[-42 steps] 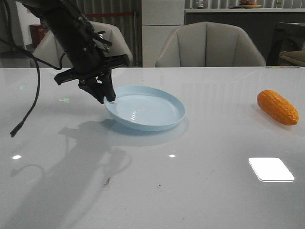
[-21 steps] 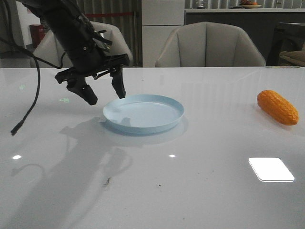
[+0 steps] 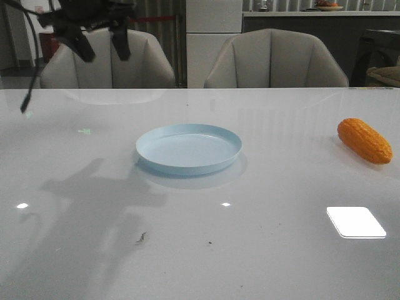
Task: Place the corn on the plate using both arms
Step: 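Carry the plate toward the table center and set it down, then release the plate and withdraw the left gripper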
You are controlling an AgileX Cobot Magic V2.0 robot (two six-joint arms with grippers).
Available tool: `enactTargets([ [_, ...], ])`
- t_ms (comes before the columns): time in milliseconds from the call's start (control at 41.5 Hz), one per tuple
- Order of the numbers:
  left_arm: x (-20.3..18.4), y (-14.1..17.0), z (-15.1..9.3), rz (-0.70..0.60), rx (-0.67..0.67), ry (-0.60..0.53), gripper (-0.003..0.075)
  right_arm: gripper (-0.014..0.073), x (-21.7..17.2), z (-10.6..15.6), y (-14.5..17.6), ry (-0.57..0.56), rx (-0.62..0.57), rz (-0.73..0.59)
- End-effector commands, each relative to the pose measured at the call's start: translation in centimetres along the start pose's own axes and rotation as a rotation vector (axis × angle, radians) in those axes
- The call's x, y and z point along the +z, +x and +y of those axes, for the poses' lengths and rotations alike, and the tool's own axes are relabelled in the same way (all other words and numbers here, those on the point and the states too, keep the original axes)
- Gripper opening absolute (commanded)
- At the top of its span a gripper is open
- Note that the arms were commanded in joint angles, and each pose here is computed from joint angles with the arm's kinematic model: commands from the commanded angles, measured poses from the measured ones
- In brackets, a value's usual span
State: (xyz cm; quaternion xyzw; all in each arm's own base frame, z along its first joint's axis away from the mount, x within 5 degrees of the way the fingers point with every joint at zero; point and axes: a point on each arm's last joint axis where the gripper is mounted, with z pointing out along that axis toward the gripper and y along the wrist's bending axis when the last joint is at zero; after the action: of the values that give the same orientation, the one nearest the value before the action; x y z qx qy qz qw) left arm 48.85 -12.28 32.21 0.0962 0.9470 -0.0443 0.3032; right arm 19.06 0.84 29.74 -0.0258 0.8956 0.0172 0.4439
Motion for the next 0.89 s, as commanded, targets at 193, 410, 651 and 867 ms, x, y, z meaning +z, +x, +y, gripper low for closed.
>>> enactTargets([
  [193,-13.9,-3.0,2.8,-0.354,0.024,-0.101,0.0494,0.0613,-0.7,0.0,-1.6,0.006,-0.006,-0.103],
  [410,-17.1,-3.0,3.1,-0.426,0.030,-0.125,0.0494,0.0613,-0.7,0.0,-1.6,0.006,-0.006,-0.103],
  [651,-21.4,-2.5,4.5,-0.500,0.026,-0.222,0.0494,0.0613,-0.7,0.0,-1.6,0.006,-0.006,-0.103],
  [867,-27.4,-1.1,5.2,-0.594,0.003,-0.258,0.0490,0.0613,-0.8,0.0,-1.6,0.006,-0.006,-0.107],
])
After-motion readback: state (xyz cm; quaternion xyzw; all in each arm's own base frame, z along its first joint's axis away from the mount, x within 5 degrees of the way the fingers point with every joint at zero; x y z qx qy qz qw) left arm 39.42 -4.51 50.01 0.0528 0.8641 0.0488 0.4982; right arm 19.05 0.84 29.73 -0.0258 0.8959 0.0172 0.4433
